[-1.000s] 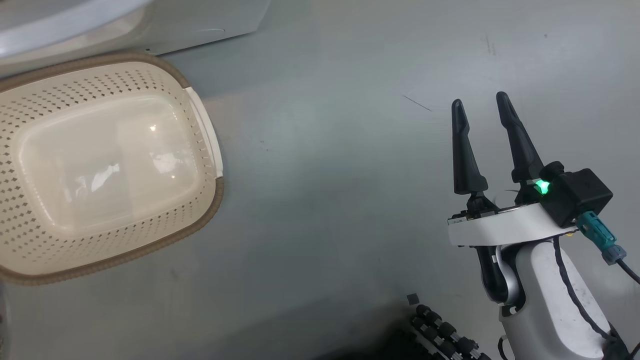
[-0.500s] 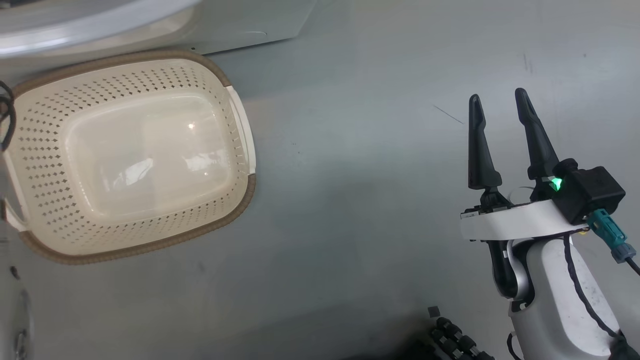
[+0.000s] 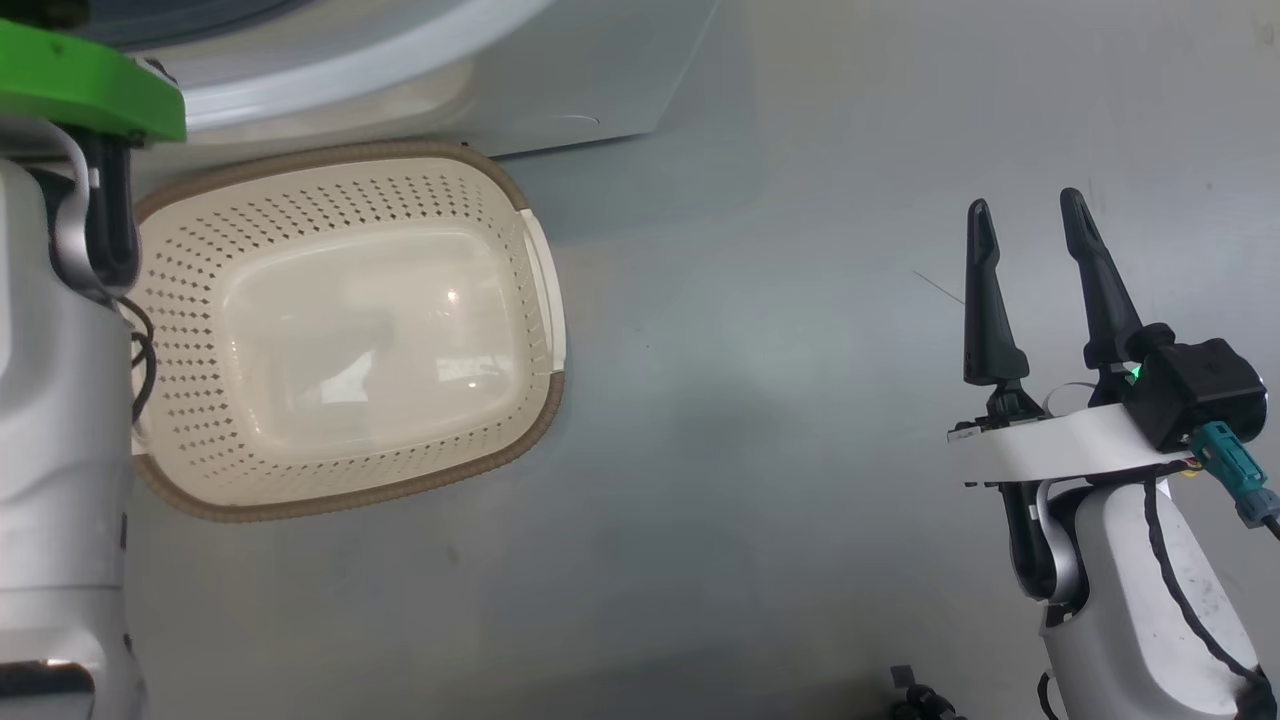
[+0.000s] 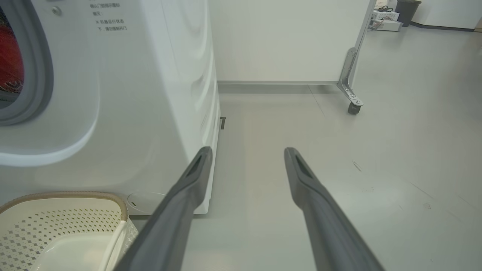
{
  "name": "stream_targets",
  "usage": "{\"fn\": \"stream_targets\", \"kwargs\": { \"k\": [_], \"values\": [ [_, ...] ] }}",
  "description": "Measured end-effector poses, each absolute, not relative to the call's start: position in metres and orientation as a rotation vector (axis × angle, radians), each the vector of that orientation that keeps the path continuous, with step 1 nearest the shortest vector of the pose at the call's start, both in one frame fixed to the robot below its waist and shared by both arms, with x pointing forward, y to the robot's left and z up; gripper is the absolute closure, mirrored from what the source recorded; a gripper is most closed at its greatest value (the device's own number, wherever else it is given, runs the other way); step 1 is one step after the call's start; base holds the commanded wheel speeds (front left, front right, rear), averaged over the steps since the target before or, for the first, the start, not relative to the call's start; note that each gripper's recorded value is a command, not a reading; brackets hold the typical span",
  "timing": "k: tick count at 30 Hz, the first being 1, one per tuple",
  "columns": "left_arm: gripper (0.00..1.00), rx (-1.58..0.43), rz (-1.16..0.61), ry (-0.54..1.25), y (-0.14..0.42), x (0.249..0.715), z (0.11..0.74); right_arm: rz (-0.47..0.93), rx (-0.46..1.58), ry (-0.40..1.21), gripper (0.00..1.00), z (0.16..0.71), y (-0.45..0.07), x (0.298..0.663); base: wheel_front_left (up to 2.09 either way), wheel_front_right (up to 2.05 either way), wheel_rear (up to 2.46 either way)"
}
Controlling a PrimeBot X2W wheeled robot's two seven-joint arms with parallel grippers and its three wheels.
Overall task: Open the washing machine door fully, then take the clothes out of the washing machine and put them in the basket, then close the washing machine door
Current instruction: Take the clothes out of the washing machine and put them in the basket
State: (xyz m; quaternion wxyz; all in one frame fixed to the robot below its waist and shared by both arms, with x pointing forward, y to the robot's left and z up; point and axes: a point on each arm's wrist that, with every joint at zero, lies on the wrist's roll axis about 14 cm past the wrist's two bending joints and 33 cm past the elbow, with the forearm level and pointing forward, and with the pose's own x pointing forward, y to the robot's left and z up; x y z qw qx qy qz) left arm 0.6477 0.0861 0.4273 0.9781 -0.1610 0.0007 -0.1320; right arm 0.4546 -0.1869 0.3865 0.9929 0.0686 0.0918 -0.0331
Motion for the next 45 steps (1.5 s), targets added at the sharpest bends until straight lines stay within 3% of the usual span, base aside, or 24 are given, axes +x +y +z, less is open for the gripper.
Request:
{"fn": "stream_targets", "kwargs": {
  "k": [11,18,32,37,45],
  "values": [
    [1.0,-0.243,-0.23,-0.06,0.113,0.608,0.462,-0.032,0.159,0.162,0.0,0.4,-0.174,0.449,0.0,0.0,0.0],
    [1.0,-0.231,-0.162,-0.224,0.139,0.58,0.527,-0.001,0.16,0.121,0.0,0.417,-0.167,0.449,0.0,0.0,0.0],
    [1.0,-0.2,-0.101,-0.391,0.162,0.519,0.591,0.056,0.18,0.086,0.0,0.436,-0.148,0.441,0.0,0.0,0.0],
    [1.0,-0.204,-0.093,-0.385,0.163,0.505,0.589,0.064,0.183,0.08,0.0,0.44,-0.145,0.439,0.0,0.0,0.0],
    [1.0,-0.234,-0.105,-0.23,0.151,0.488,0.536,0.079,0.189,0.095,0.0,0.435,-0.141,0.437,0.0,0.0,0.0]
  ]
}}
